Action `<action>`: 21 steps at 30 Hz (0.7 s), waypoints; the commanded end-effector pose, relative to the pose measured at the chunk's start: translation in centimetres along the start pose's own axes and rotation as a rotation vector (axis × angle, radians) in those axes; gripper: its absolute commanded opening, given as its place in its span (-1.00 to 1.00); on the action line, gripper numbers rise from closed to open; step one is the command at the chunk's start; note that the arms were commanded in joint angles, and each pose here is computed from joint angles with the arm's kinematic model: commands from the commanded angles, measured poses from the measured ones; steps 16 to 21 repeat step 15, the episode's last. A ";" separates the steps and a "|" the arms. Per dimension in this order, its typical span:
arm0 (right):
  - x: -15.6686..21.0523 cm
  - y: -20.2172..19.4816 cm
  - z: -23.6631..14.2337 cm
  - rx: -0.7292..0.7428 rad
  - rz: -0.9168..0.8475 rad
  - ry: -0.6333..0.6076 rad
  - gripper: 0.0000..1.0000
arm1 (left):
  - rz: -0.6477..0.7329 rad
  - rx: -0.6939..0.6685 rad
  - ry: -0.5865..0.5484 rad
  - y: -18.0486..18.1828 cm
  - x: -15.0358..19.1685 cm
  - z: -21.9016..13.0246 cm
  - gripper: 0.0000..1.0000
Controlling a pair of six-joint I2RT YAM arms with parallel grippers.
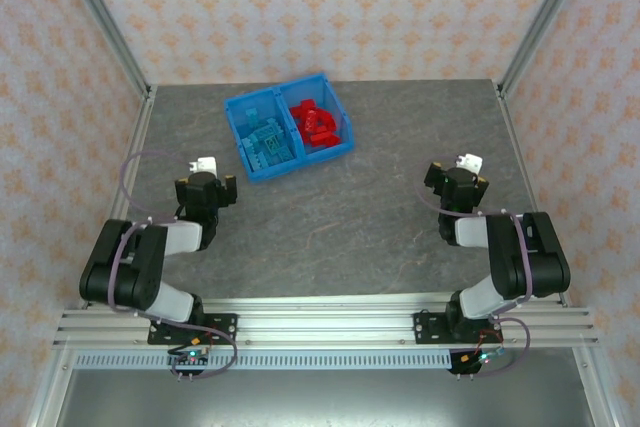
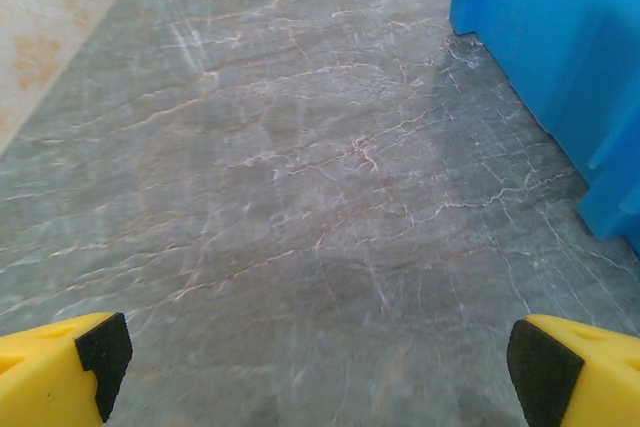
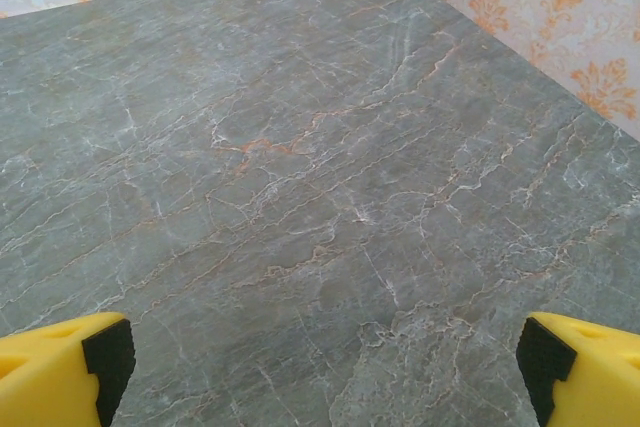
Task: Sort the legos into containers by color
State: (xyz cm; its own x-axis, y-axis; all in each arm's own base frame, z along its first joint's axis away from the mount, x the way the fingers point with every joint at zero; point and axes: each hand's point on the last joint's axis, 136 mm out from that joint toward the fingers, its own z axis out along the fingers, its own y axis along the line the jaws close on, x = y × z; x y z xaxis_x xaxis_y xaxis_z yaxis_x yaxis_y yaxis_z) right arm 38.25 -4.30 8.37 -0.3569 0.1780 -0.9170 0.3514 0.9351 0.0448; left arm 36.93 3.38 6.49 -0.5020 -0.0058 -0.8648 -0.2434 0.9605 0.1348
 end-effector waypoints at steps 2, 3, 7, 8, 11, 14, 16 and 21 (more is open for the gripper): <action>-0.9 0.6 0.1 -0.024 -0.003 -0.024 0.98 | -0.057 0.068 -0.115 -0.9 -3.6 0.2 1.00; -0.9 0.6 0.1 -0.024 -0.003 -0.024 0.98 | -0.063 0.069 -0.123 -0.9 -3.7 0.3 1.00; -0.9 0.7 0.2 -0.024 -0.005 -0.021 0.98 | -0.060 0.070 -0.117 -0.9 -3.6 0.3 1.00; -0.8 0.7 0.2 -0.024 -0.006 -0.020 0.98 | -0.061 0.069 -0.118 -0.9 -3.7 0.3 1.00; -0.8 0.7 0.2 -0.026 -0.005 -0.018 0.98 | -0.059 0.069 -0.116 -0.9 -3.6 0.3 1.00; -0.9 0.7 0.1 -0.025 -0.003 -0.025 0.98 | -0.061 0.069 -0.116 -0.9 -3.6 0.3 1.00; -0.9 0.6 0.1 -0.025 -0.003 -0.026 0.98 | -0.060 0.070 -0.116 -0.9 -3.6 0.3 1.00; -0.9 0.6 0.1 -0.025 -0.003 -0.026 0.98 | -0.060 0.070 -0.116 -0.9 -3.6 0.3 1.00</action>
